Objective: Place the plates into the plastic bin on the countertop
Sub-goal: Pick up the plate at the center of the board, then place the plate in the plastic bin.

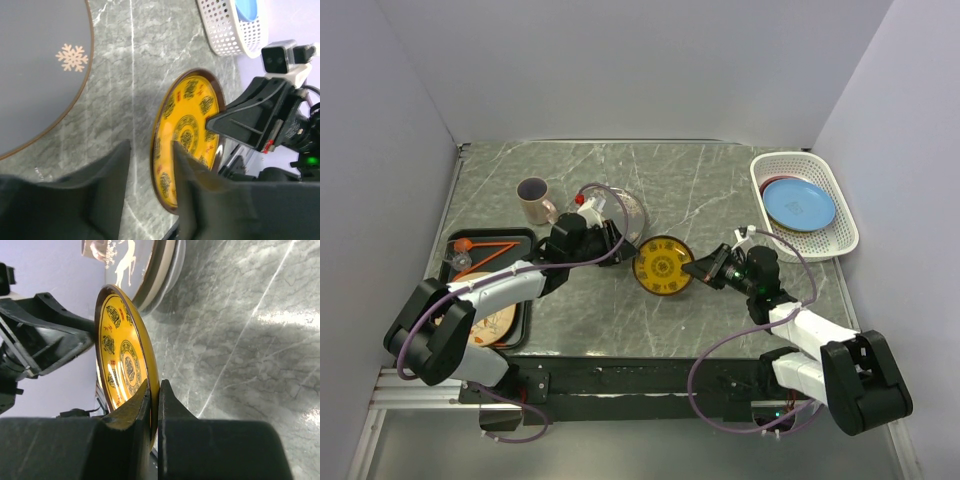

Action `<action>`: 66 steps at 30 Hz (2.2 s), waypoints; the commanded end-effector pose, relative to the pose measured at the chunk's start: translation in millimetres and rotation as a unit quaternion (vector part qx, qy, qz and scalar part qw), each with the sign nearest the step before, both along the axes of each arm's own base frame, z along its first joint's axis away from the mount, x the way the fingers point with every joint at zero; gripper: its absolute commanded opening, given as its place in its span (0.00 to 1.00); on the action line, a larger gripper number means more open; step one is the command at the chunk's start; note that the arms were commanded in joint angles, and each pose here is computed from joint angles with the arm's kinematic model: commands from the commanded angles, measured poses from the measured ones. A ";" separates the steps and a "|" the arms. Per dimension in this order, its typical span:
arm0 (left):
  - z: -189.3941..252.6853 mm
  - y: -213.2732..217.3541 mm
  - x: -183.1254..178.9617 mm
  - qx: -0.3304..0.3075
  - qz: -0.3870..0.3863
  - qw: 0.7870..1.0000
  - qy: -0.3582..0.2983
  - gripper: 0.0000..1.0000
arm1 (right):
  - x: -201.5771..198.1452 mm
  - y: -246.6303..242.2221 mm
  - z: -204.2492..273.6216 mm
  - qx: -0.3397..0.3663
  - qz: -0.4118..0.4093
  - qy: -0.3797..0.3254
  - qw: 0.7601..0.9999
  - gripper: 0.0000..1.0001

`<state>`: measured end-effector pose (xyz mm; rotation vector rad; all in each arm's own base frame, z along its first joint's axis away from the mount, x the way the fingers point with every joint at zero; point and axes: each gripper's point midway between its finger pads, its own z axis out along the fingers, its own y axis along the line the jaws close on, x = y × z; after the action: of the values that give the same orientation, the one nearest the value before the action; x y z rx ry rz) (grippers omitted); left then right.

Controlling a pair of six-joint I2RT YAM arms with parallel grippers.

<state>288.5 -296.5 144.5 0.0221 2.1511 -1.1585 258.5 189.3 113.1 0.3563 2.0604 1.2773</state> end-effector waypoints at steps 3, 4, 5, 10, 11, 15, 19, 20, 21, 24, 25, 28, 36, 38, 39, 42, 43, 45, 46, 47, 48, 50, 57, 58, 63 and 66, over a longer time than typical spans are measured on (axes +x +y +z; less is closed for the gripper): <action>23.4 -3.9 4.4 -0.026 0.000 0.999 -0.035 0.62 | 2.9 3.8 14.6 -0.001 0.011 -0.030 1.000 0.00; 22.4 -3.8 4.4 -0.024 0.000 0.999 -0.035 0.66 | 3.1 4.1 15.4 0.001 0.011 -0.032 0.999 0.00; 21.6 -3.0 5.1 -0.021 0.002 0.999 -0.033 0.69 | 3.3 4.2 16.2 0.003 0.011 -0.032 0.999 0.00; 20.2 4.0 3.7 -0.008 0.013 0.999 -0.040 0.92 | 3.5 5.7 14.6 0.005 0.015 -0.031 0.999 0.00; 20.7 6.2 4.1 -0.006 0.018 0.999 -0.043 0.94 | 3.6 5.7 14.5 0.005 0.015 -0.030 0.999 0.00; 23.2 14.2 2.4 0.004 0.029 0.998 -0.053 0.99 | 4.5 7.2 13.2 0.008 0.017 -0.030 0.999 0.00; 20.7 18.0 0.8 0.013 0.032 0.998 -0.053 0.99 | 6.2 7.5 12.9 0.010 0.016 -0.031 0.999 0.00; 19.8 18.7 0.1 0.014 0.032 0.998 -0.053 0.99 | 6.1 7.7 12.0 0.011 0.017 -0.029 0.999 0.00; 21.2 19.5 -0.5 0.013 0.033 0.998 -0.055 0.99 | 6.2 8.0 10.9 0.010 0.017 -0.028 0.999 0.00; 20.8 21.3 -2.9 0.009 0.035 0.998 -0.056 0.99 | 6.9 7.6 8.8 0.007 0.017 -0.026 1.000 0.00; 19.6 22.2 -2.9 0.010 0.037 0.998 -0.055 0.99 | 7.2 7.3 7.8 0.004 0.017 -0.026 1.000 0.00; 17.1 22.5 -3.7 0.010 0.038 0.998 -0.051 0.99 | 8.8 6.0 6.2 -0.002 0.014 -0.024 1.000 0.00; 14.6 22.0 -3.7 0.014 0.036 0.998 -0.048 0.99 | 19.4 4.2 10.9 -0.013 0.002 -0.020 1.000 0.00; 15.9 21.6 -4.0 0.012 0.034 0.998 -0.049 0.99 | 24.3 2.8 14.0 -0.018 -0.003 -0.021 1.000 0.00; 16.3 21.5 -3.8 0.011 0.035 0.998 -0.049 0.99 | 26.1 1.6 13.5 -0.021 -0.007 -0.019 1.000 0.00; 15.2 22.0 -5.8 0.008 0.034 0.998 -0.049 0.99 | 32.4 -3.3 14.9 -0.026 -0.016 -0.016 0.999 0.00; 15.1 22.0 -6.3 0.007 0.034 0.998 -0.050 0.99 | 33.7 -4.6 15.5 -0.027 -0.018 -0.017 0.999 0.00; 12.7 22.5 -8.0 0.006 0.033 0.998 -0.047 0.99 | 36.9 -10.7 15.7 -0.027 -0.026 -0.013 0.999 0.00; 13.2 21.9 -8.0 0.005 0.031 0.998 -0.048 0.99 | 38.6 -13.8 16.1 -0.028 -0.030 -0.015 0.999 0.00; 12.2 22.3 -8.4 0.006 0.030 0.998 -0.047 0.99 | 39.3 -17.6 15.6 -0.029 -0.035 -0.012 0.999 0.00; 11.6 21.9 -9.3 0.005 0.029 0.998 -0.047 0.99 | 42.5 -25.0 14.5 -0.031 -0.046 -0.010 0.998 0.00; 10.9 22.0 -10.2 0.003 0.029 0.999 -0.046 0.99 | 44.7 -33.8 16.3 -0.031 -0.057 -0.012 0.998 0.00; 6.2 26.2 -15.1 0.000 0.034 0.999 -0.042 0.99 | 59.4 -69.9 22.1 -0.042 -0.091 -0.012 0.995 0.00; 6.6 26.0 -15.0 -0.001 0.035 0.999 -0.041 0.99 | 63.4 -81.9 22.4 -0.040 -0.106 -0.010 0.993 0.00; 1.6 25.3 -15.8 0.002 0.032 0.999 -0.034 0.99 | 68.1 -93.5 21.2 -0.036 -0.117 -0.007 0.992 0.00; 0.3 25.7 -16.3 0.005 0.032 0.999 -0.031 0.99 | 72.7 -102.3 22.3 -0.037 -0.126 -0.009 0.991 0.00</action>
<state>270.2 -266.1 128.8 -0.0157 2.1424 -1.0593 317.1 92.6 111.0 0.6202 2.0316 1.0318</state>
